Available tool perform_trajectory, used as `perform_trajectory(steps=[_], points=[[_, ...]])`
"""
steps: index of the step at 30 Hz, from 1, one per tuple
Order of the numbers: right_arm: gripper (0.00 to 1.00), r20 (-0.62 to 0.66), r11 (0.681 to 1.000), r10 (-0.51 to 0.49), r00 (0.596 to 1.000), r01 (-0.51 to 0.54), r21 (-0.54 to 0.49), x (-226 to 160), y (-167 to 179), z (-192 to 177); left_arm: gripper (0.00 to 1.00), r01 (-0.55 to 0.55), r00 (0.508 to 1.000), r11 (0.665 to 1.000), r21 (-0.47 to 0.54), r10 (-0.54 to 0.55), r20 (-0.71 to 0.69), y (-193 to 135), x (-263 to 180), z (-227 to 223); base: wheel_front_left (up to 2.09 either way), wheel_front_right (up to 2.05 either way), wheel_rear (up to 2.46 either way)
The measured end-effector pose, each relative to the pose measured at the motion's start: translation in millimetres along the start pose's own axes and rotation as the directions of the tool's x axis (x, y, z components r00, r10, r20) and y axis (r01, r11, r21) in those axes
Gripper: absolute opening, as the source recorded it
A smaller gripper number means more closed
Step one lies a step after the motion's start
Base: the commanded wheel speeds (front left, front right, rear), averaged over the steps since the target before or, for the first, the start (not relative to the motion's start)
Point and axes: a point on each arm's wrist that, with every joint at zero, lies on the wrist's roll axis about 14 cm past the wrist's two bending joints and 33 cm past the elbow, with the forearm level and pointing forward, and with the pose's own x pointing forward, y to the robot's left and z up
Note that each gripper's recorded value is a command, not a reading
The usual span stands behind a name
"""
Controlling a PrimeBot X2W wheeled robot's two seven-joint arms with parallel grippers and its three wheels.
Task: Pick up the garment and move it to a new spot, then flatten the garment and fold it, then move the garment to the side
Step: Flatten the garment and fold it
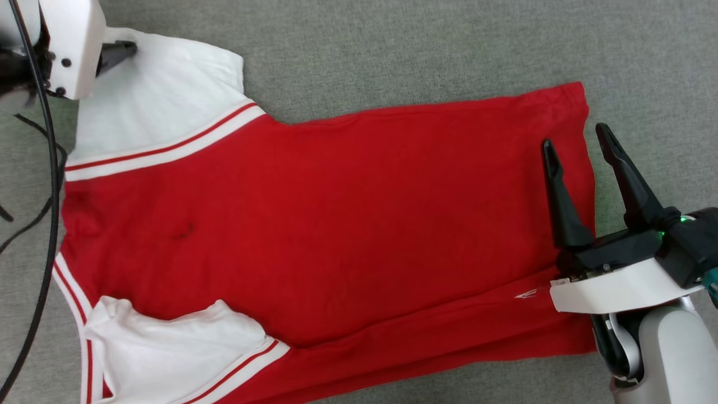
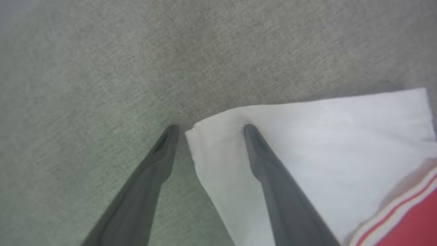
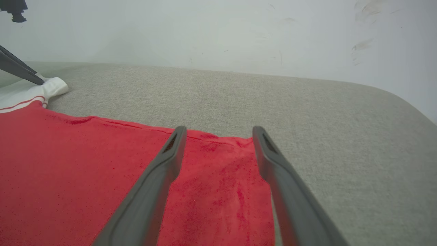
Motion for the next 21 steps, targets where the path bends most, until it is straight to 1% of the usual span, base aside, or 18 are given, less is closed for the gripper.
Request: perform_trajectory(steps=[5, 6, 7, 9, 12, 15, 16, 17, 19, 21], points=[[1.0, -0.006, 1.0, -0.008, 1.0, 0.008, 0.001, 2, -1, -5, 1.0, 0.005, 0.999, 1.0, 0.018, -0.004, -0.042, 0, 9, -5, 0.0, 0.0, 0.0], [1.0, -0.003, 1.0, -0.008, 1.0, 0.008, 0.002, 2, -1, -4, 0.77, 0.006, 0.999, 1.0, 0.019, -0.005, -0.046, 0, 9, -6, 0.0, 0.0, 0.0], [1.0, 0.0, 1.0, -0.009, 1.0, 0.009, 0.002, 3, -2, -3, 0.0, 0.006, 0.999, 1.0, 0.021, -0.005, -0.049, 0, 9, -7, 0.0, 0.0, 0.0], [1.0, 0.014, 1.0, -0.012, 1.0, 0.012, 0.0, 5, -3, 2, 0.0, 0.006, 0.999, 1.0, 0.024, -0.005, -0.049, 0, 8, -8, 0.0, 0.0, 0.0], [1.0, 0.041, 1.0, -0.01, 0.999, 0.01, -0.008, 10, -4, 13, 0.0, 0.006, 1.0, 0.999, 0.034, -0.006, -0.008, -3, 3, -4, 0.0, 0.0, 0.0], [1.0, 0.065, 0.999, -0.006, 0.998, 0.01, -0.049, 15, -13, 29, 0.0, -0.003, 0.999, 0.999, 0.054, 0.001, 0.045, -7, -5, 1, 0.0, 0.0, 0.0], [1.0, 0.065, 0.999, -0.006, 0.998, 0.01, -0.049, 15, -13, 29, 0.0, -0.003, 0.999, 0.999, 0.054, 0.001, 0.045, -7, -5, 1, 0.0, 0.0, 0.0], [1.0, 0.069, 0.996, 0.005, 0.998, 0.001, -0.088, 19, -18, 42, 0.0, -0.004, 0.997, 0.998, 0.066, -0.001, 0.073, -12, -13, 3, 0.0, 0.0, 0.0], [1.0, 0.053, 0.994, 0.01, 0.999, -0.004, -0.109, 20, -21, 45, 0.0, -0.006, 0.996, 0.997, 0.074, 0.0, 0.086, -14, -18, 4, 0.0, 0.0, 0.0], [1.0, 0.004, 0.99, 0.02, 1.0, -0.019, -0.137, 23, -28, 50, 0.0, -0.007, 0.993, 0.995, 0.099, -0.005, 0.118, -20, -29, 6, 0.0, 0.0, 0.0]])
